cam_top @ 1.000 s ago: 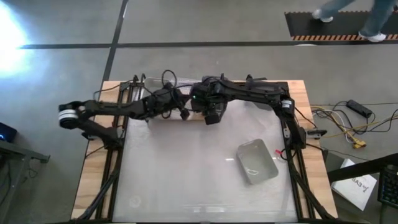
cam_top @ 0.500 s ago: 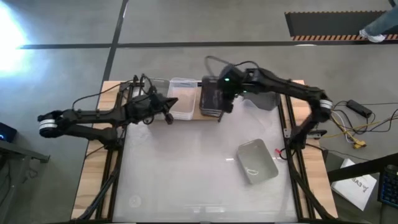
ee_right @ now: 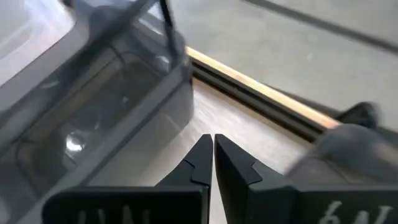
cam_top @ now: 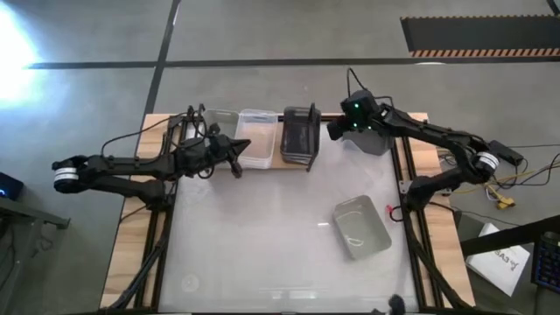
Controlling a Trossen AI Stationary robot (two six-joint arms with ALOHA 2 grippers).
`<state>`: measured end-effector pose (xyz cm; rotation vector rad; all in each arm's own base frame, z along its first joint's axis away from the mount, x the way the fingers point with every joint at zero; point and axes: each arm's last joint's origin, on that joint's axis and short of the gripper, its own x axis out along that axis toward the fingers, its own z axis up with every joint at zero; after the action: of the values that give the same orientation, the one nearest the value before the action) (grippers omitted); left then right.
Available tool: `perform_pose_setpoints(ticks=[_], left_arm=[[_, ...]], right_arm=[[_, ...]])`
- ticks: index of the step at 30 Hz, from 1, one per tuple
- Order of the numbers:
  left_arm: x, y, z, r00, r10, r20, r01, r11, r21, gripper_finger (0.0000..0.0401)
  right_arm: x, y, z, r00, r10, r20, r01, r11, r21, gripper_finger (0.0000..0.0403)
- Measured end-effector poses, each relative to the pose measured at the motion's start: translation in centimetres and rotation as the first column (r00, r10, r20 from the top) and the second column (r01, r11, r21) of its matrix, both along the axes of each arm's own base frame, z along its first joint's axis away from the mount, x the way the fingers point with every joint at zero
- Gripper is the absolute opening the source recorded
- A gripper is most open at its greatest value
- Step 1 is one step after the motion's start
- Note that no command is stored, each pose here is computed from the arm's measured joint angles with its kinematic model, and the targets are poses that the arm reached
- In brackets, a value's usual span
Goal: Stack baskets on shelf by color
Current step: Stack the bottom black bin on top of the black bin on the shelf
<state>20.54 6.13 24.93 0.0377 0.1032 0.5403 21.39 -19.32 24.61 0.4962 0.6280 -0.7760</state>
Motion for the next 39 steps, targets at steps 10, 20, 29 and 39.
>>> perform_pose_setpoints(ticks=[10,20,29,39], left_arm=[[0.2,-0.2,0.7,1.000,-0.012,0.021,0.012,1.000,0.003,0.0003],[0.2,-0.3,0.6,1.000,-0.014,0.016,0.014,1.000,-0.001,0.0003],[0.2,-0.4,0.5,1.000,-0.019,0.012,0.019,1.000,-0.002,0.0003],[0.3,-0.4,0.5,1.000,-0.022,0.013,0.022,1.000,-0.003,0.0003]], right_arm=[[2.7,-3.7,-4.6,0.994,0.101,0.047,-0.104,0.992,0.073,0.0009],[4.6,-5.5,-3.7,0.989,0.135,0.058,-0.139,0.988,0.061,0.0008],[2.6,-3.5,-2.0,0.996,0.078,-0.037,-0.076,0.995,0.070,0.0009],[0.7,2.9,-5.1,0.985,0.142,0.094,-0.154,0.980,0.127,0.0009]])
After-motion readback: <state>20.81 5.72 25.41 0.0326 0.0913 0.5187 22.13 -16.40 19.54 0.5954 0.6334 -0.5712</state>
